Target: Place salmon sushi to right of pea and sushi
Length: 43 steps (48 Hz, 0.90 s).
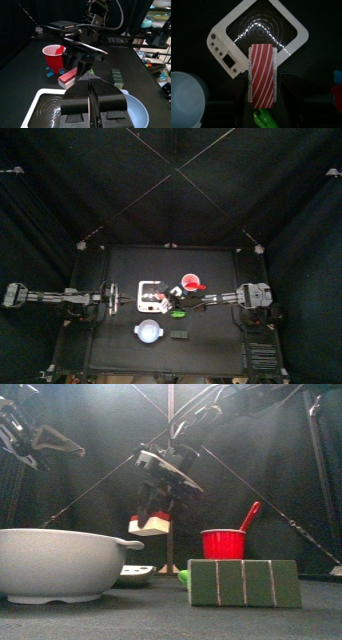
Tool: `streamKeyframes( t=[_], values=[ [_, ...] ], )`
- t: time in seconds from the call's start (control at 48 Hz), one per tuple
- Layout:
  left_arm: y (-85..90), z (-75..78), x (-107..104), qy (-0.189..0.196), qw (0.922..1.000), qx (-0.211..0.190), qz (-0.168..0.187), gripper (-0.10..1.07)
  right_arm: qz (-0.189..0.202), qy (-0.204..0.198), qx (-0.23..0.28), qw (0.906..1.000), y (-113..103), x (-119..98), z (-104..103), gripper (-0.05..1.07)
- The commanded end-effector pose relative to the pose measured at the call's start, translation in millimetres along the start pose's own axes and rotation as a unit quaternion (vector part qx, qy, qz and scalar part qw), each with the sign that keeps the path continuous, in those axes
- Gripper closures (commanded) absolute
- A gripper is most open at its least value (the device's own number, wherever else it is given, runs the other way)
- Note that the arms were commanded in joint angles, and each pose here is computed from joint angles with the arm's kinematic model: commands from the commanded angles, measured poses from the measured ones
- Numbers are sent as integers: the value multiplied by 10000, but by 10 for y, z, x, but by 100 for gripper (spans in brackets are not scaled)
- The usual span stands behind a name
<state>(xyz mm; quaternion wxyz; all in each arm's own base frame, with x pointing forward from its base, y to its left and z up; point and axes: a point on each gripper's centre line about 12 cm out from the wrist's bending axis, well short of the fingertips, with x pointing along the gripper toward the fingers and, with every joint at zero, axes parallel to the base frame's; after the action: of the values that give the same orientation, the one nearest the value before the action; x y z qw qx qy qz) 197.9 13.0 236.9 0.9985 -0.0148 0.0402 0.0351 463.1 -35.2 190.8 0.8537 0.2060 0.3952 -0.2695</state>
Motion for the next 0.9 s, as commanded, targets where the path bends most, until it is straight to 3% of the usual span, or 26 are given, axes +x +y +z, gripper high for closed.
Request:
streamKeyframes(
  t=[0.0, 0.417, 0.688, 0.875],
  values=[
    [5, 58, 13, -100, 9999, -9, 16, 65, 247, -187, 218, 9993, 13, -285, 21, 47],
    [15, 52, 11, -93, 9999, -11, 39, 65, 244, 141, 1105, 9935, -33, -720, -704, 48],
    [15, 46, 10, -85, 10000, -18, 40, 65, -443, 333, 1753, 9829, -138, -988, -1215, 48],
    [21, 46, 10, -86, 9999, -19, 55, 65, -704, 347, 2335, 9692, -145, -1129, -1480, 48]
  ],
)
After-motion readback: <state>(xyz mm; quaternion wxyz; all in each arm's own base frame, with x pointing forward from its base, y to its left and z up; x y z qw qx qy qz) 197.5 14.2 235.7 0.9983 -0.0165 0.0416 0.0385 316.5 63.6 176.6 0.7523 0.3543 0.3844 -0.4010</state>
